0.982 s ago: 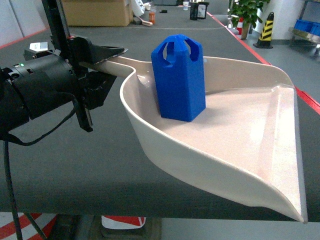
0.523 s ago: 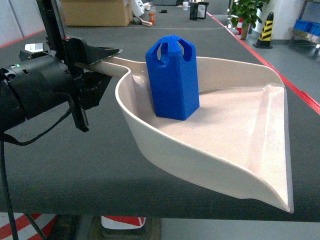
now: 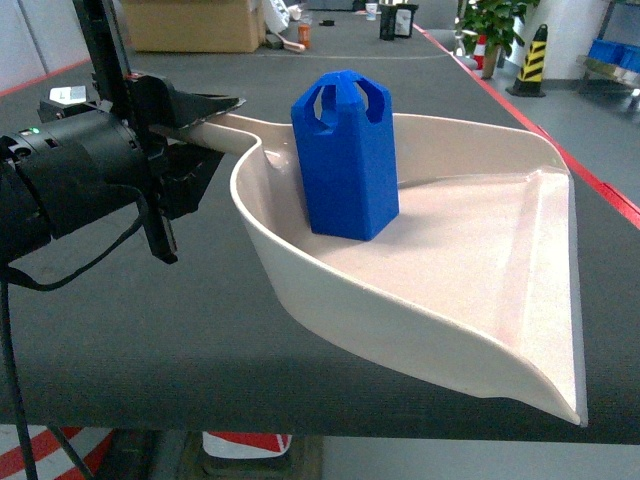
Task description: Place part in tray to right shelf
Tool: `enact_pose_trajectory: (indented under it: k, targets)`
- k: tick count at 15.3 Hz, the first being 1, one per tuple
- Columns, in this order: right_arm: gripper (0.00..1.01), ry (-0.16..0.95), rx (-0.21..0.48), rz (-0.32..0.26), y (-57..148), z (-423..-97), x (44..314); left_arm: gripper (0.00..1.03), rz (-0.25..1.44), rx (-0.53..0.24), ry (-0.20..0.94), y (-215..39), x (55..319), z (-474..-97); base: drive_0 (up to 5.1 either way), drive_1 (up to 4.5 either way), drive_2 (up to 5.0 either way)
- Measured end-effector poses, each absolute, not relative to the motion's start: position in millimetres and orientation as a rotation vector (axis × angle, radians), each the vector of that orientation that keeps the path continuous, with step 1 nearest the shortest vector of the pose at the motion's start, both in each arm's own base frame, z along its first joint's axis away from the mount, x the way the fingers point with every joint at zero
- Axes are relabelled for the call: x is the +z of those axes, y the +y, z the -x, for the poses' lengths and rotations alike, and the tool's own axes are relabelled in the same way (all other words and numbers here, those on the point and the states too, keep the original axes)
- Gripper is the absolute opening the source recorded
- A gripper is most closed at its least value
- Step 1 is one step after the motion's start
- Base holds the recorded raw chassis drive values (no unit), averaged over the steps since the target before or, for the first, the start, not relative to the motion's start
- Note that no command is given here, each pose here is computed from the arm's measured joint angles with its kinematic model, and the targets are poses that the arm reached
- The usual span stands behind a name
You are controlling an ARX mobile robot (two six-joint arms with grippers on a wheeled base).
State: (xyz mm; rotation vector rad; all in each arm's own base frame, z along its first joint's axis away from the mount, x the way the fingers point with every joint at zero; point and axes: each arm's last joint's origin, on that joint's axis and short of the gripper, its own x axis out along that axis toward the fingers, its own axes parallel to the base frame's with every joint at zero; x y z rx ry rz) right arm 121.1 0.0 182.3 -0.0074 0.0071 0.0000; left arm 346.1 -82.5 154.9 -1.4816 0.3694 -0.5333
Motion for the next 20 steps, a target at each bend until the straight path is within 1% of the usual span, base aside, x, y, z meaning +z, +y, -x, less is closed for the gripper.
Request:
enact_pose_trajectory:
  k: [5,7,11,13,14,15,20]
  targets:
    - [0.02,-0.001,0.000,0.007,0.0,-114.7,176.9,0.15,1.482,-0.533,0.369,-82.5,154.9,-346.1,0.0,0.00,0.0]
    - [0.02,-0.009,0.000,0.007,0.0,-112.1,170.4,0.15,1.482,-0.533,0.369,-82.5,154.9,-346.1,0.0,0.00,0.0]
    - [0.02,-0.014,0.000,0.007,0.0,-108.2,170.5,0.15,1.482,-0.533,0.370,-82.4,154.8,-346.0,0.0,0.00,0.0]
    - [0.02,0.034,0.000,0.007,0.0,-99.2,164.2,0.15,1.482,-0.534,0.370,-82.5,154.8,-346.0,0.0,0.00,0.0]
    - [0.02,-0.027,0.001,0.007,0.0,-97.0,170.0,0.15,1.483,-0.530,0.368,-82.2,154.8,-346.1,0.0,0.00,0.0]
    - [0.02,0.003,0.000,0.007,0.0,-97.2,166.6,0.15,1.481,-0.536,0.368,-82.6,155.2,-346.0,0.0,0.00,0.0]
    - [0.02,-0.005,0.000,0.007,0.0,-97.2,167.4,0.15,1.483,-0.532,0.371,-82.6,154.4,-346.1,0.0,0.00,0.0]
